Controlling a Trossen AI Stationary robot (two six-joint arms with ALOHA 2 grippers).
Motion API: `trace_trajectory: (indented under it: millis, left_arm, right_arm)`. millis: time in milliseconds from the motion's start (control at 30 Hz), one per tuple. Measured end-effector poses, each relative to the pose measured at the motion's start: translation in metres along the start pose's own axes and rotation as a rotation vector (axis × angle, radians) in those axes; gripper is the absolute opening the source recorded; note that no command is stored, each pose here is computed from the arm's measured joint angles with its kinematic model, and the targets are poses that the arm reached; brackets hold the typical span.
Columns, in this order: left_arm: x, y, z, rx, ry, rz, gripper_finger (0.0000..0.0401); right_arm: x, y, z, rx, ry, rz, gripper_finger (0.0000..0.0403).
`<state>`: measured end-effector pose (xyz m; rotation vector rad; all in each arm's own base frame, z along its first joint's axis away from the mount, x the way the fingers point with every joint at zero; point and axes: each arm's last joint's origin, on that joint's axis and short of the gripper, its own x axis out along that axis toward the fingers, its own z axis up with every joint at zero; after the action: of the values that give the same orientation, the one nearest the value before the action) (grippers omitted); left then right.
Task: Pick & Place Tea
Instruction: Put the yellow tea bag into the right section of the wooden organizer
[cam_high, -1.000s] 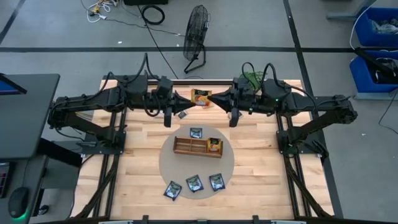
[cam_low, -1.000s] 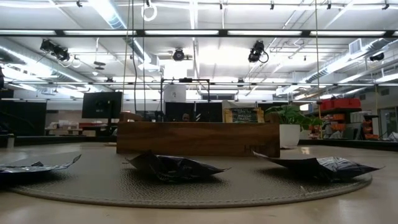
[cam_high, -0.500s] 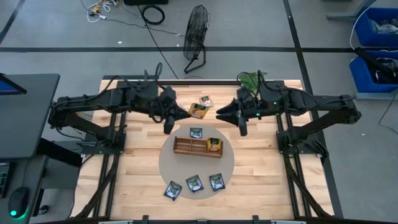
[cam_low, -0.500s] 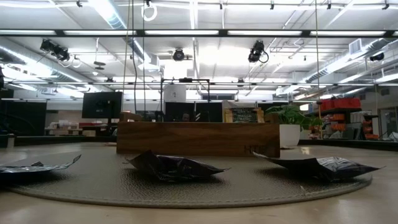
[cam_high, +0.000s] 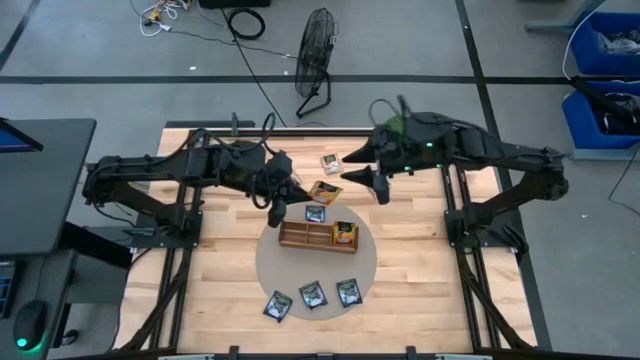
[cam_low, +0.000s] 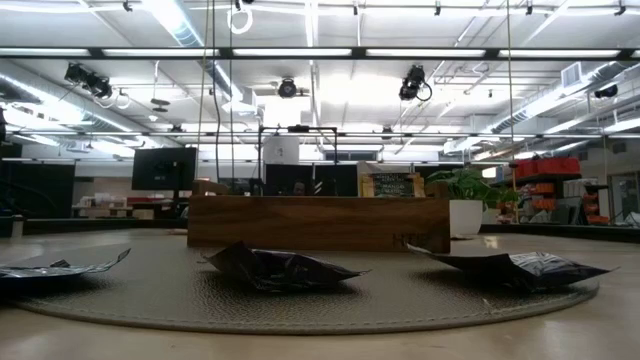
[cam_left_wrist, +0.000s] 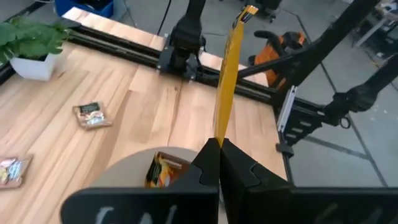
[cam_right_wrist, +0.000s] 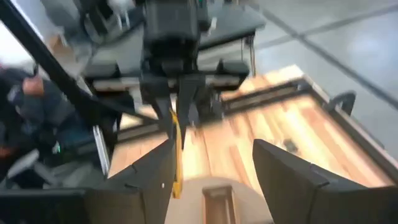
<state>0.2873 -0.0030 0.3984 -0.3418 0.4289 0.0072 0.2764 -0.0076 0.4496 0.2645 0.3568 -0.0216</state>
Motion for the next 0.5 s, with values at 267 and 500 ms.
trace_trajectory:
  millis: [267, 500]
  left_arm:
    - [0.009, 0.002, -0.004, 0.003, 0.031, 0.027, 0.0001]
    - [0.01, 0.002, -0.003, 0.003, 0.024, 0.025, 0.0001]
  right_arm:
    - [0.024, 0.004, 0.01, -0.02, 0.072, 0.072, 0.0206]
    - [0.031, 0.003, 0.004, 0.005, 0.137, 0.063, 0.0206]
